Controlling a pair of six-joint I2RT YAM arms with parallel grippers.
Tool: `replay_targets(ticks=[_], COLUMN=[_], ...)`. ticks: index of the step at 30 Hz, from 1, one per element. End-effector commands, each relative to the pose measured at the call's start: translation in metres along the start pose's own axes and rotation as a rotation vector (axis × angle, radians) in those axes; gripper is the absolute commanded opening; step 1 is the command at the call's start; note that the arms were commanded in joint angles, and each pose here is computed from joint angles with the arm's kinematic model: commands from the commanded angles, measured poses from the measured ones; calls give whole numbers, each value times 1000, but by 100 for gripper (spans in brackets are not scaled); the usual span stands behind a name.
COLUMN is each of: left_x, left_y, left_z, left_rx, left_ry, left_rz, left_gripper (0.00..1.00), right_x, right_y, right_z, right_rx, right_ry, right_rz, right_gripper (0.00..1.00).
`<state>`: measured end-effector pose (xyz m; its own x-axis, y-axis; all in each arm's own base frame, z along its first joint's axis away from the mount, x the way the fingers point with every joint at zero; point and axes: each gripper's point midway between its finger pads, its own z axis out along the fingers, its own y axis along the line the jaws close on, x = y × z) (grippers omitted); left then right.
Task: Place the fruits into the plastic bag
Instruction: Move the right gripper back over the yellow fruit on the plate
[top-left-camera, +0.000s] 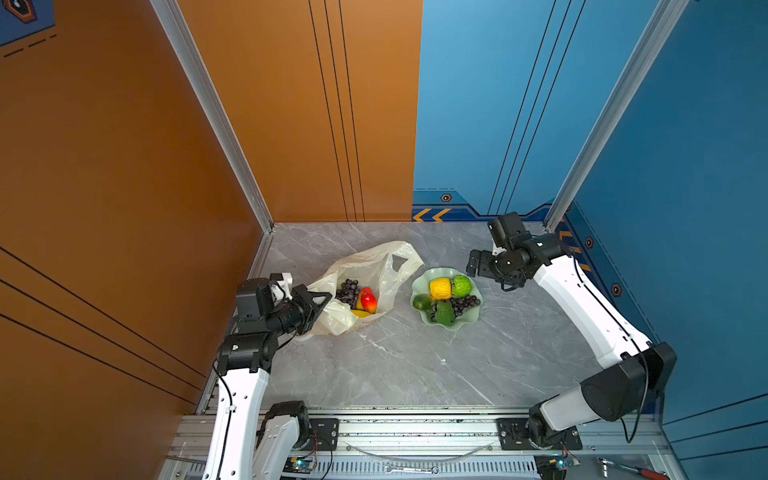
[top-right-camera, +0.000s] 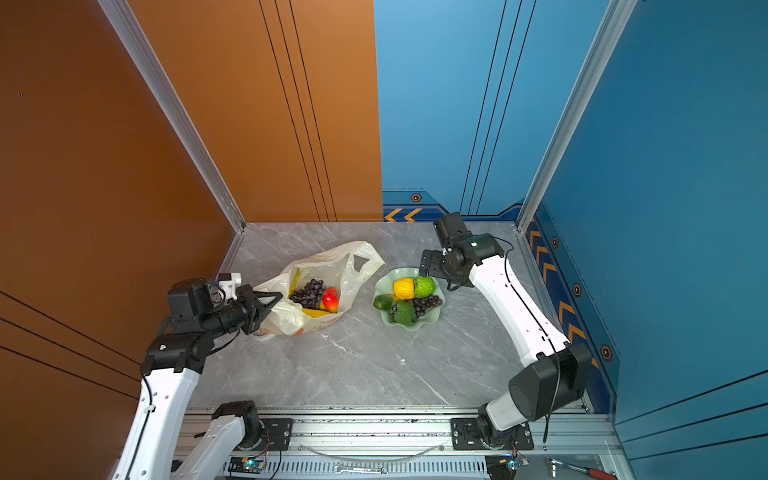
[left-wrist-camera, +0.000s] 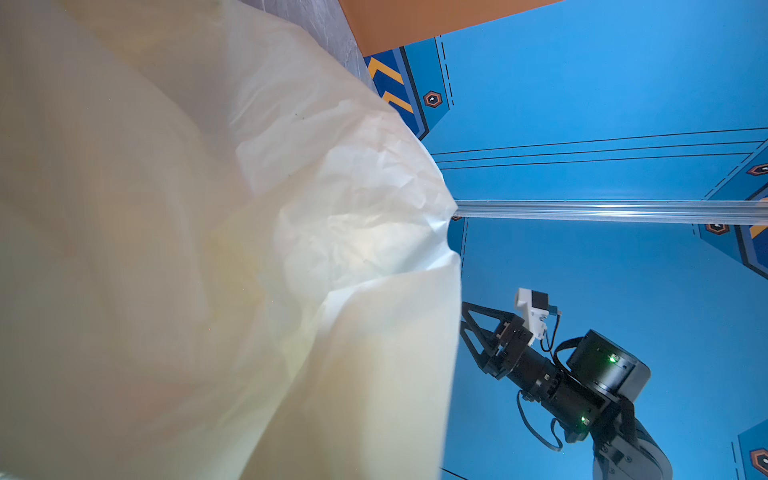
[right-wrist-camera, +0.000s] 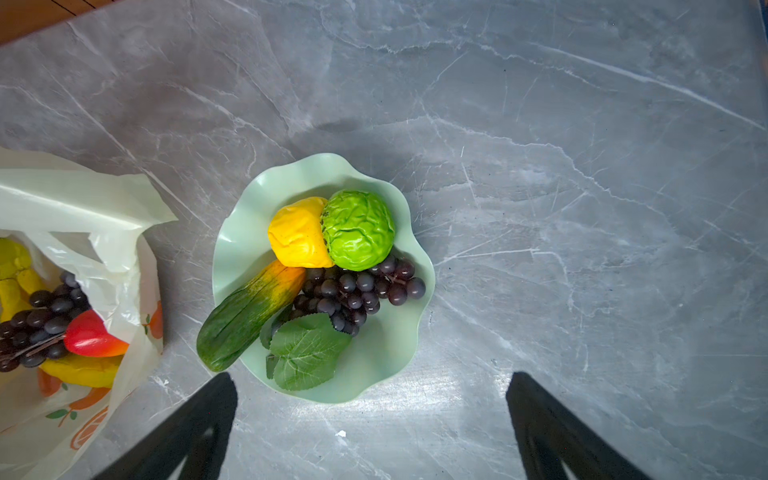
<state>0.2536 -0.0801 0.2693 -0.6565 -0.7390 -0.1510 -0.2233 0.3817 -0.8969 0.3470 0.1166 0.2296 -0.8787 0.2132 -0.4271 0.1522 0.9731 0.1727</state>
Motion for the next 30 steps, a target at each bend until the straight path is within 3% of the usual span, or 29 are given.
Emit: replay_targets(ticks=[1, 21, 30], left_x=[0, 1, 0], left_y=[-3, -2, 0], left_z=[-1, -1, 1], left_rx=[18, 18, 9], left_ry=[-3, 5, 14], left_rz=[9, 7, 4], left_gripper=[0, 0, 0], right_x=[16, 24, 15], right_y=[3, 24, 28], right_z=[28, 111, 133], right_rx=[20, 49, 36], right_ry=[99, 227, 235], right_rz=[-1, -29, 27], right_gripper=[100, 100, 93])
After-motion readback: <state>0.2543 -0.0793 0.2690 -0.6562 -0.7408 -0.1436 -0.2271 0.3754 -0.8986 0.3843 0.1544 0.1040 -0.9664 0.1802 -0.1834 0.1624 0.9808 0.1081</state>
